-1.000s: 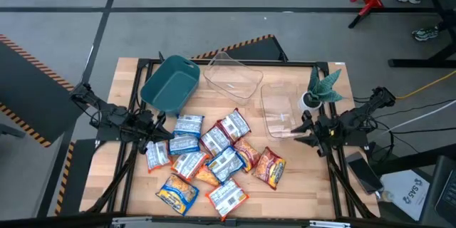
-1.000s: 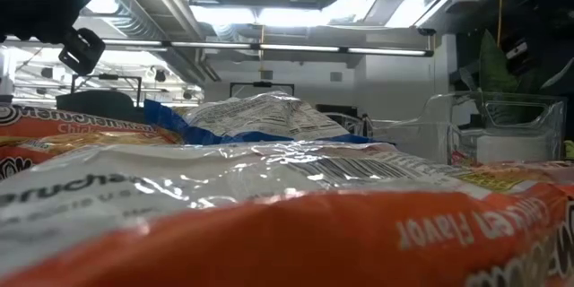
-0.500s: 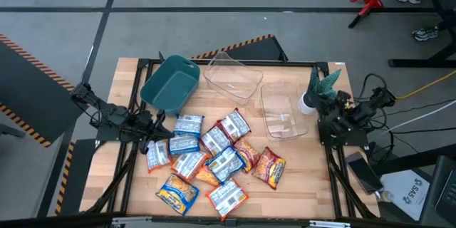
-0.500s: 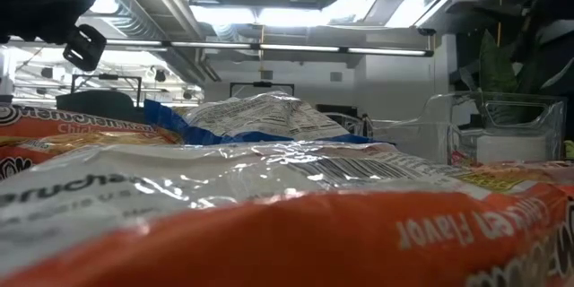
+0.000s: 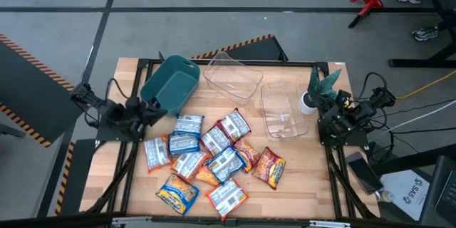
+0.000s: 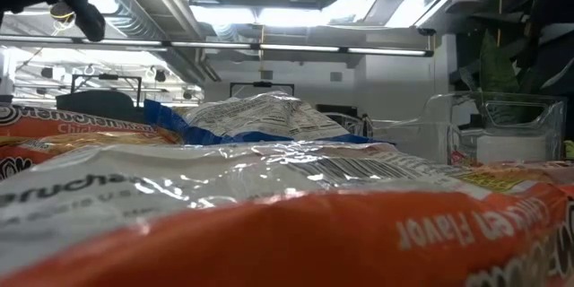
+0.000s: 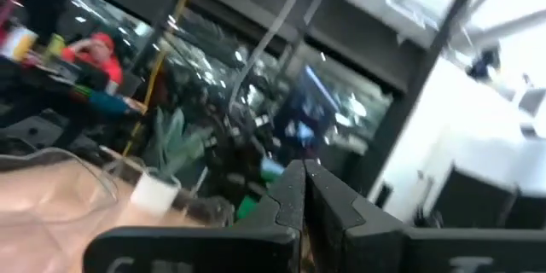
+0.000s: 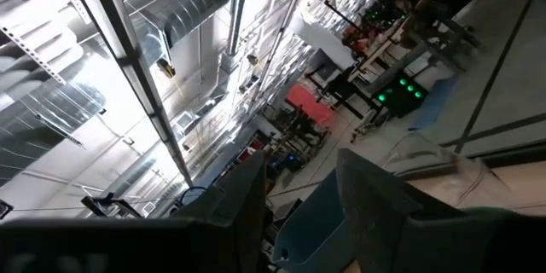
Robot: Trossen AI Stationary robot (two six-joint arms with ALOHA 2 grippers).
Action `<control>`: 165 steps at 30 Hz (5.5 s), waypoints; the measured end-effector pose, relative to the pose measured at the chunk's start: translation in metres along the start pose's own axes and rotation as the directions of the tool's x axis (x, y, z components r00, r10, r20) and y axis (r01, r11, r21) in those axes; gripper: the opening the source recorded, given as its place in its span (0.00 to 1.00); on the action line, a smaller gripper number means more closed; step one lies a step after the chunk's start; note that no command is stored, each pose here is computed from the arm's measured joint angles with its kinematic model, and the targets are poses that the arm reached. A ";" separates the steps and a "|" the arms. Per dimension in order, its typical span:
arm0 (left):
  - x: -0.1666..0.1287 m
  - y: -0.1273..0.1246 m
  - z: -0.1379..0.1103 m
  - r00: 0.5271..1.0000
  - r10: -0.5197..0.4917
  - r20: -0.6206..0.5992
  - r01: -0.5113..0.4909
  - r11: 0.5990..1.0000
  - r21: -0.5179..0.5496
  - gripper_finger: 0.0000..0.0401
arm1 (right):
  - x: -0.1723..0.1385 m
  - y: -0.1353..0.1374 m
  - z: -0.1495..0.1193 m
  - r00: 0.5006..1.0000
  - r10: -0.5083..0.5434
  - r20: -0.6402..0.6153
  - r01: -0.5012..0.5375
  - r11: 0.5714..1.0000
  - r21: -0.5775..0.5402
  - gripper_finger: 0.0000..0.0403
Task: Sort Maruchan noodles
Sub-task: Put the blue noodle pack into the blue bin
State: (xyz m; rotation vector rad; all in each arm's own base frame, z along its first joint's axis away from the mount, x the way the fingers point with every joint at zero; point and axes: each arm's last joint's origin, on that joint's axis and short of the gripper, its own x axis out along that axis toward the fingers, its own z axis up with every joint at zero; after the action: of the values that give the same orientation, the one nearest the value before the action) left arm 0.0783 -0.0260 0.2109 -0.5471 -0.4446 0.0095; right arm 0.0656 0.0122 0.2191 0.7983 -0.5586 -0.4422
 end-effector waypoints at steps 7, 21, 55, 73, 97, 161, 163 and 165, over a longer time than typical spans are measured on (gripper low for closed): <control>-0.001 -0.004 0.017 0.988 -0.023 0.154 0.040 0.993 -0.107 0.00 | 0.000 0.000 0.000 1.000 0.006 -0.004 -0.006 1.000 -0.005 0.33; 0.033 -0.048 0.091 0.962 -0.004 0.273 0.070 0.971 -0.230 0.00 | 0.000 0.000 -0.003 0.999 0.028 -0.028 -0.030 0.998 -0.053 0.33; 0.154 -0.063 -0.040 0.654 0.179 -0.735 -0.194 0.979 0.067 0.37 | -0.001 -0.005 -0.015 0.996 -0.028 -0.082 0.012 0.982 -0.190 0.51; 0.180 -0.038 -0.131 0.381 0.324 -0.866 -0.437 0.889 0.140 0.37 | -0.001 -0.005 -0.015 0.996 -0.025 -0.084 0.011 0.986 -0.168 0.51; 0.183 -0.032 -0.170 0.159 0.265 -0.951 -0.585 0.801 0.126 0.47 | -0.001 -0.004 -0.019 0.989 0.040 -0.140 -0.068 0.978 -0.198 0.51; 0.164 -0.029 0.034 0.523 0.744 -0.416 -0.776 0.618 0.130 0.00 | -0.002 -0.008 -0.023 0.989 -0.016 -0.150 -0.021 0.970 -0.242 0.51; 0.158 -0.023 0.043 0.490 0.792 -0.365 -0.804 0.572 0.163 0.00 | -0.002 -0.009 -0.024 0.988 -0.022 -0.150 -0.016 0.968 -0.250 0.51; 0.152 -0.016 0.051 0.439 0.844 -0.310 -0.835 0.510 0.208 0.00 | -0.002 -0.009 -0.024 0.989 -0.034 -0.143 -0.003 0.968 -0.251 0.51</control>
State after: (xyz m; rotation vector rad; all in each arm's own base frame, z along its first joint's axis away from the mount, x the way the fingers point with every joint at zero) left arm 0.1929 0.0047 0.3195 -0.6868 0.2662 0.8888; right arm 0.0775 0.0204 0.1983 0.5872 -0.3513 -0.4548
